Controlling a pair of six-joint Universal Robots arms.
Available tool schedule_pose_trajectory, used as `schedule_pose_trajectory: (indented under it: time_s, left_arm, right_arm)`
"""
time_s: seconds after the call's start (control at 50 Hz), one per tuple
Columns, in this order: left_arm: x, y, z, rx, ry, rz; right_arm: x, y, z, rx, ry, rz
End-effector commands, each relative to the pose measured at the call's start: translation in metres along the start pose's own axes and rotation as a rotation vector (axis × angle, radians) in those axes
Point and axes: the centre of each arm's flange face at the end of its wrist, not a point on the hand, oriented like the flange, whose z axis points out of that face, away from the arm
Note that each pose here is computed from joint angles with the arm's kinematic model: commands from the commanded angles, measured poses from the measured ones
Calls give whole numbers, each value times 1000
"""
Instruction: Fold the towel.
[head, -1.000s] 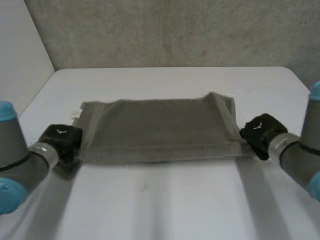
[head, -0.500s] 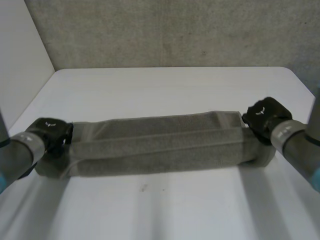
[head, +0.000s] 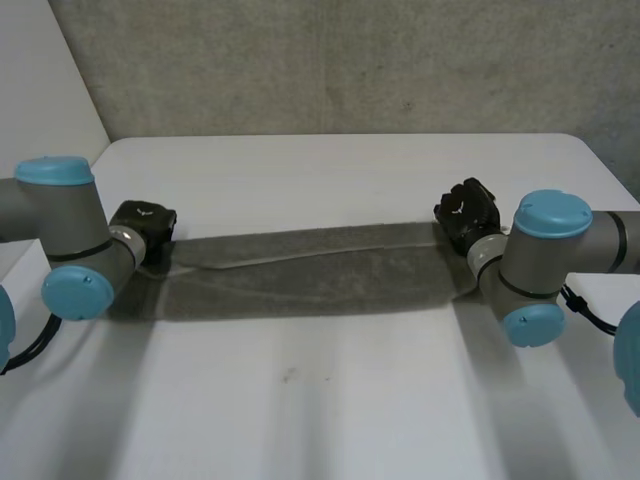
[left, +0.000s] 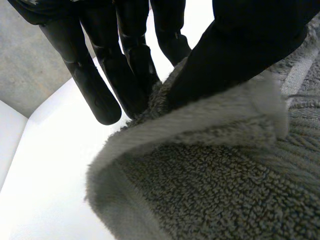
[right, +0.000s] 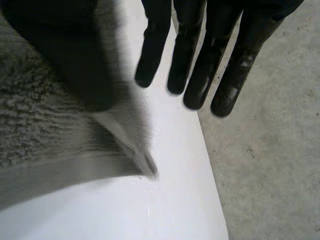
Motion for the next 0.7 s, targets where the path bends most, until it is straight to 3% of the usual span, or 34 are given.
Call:
schedule_pose_trajectory:
  time_s: [0.02, 0.1, 0.2, 0.38, 0.48, 0.7]
  left_arm:
    - [3, -11, 2, 64, -11, 9]
    - [3, -25, -1, 112, -21, 9]
    - [-20, -69, -17, 263, -99, -7]
    - [-44, -103, -50, 345, -139, -76]
    - [-40, -93, -77, 264, -95, -112]
    - [-10, -36, -116, -127, 79, -118]
  right_arm:
    - [9, -3, 11, 34, 62, 39]
    - [38, -18, 12, 77, 152, 150]
    - [75, -37, 3, 125, 223, 301]
    - [96, -50, -19, 124, 215, 364]
    - [95, -53, -41, 65, 146, 389]
    - [83, -43, -68, -94, -60, 532]
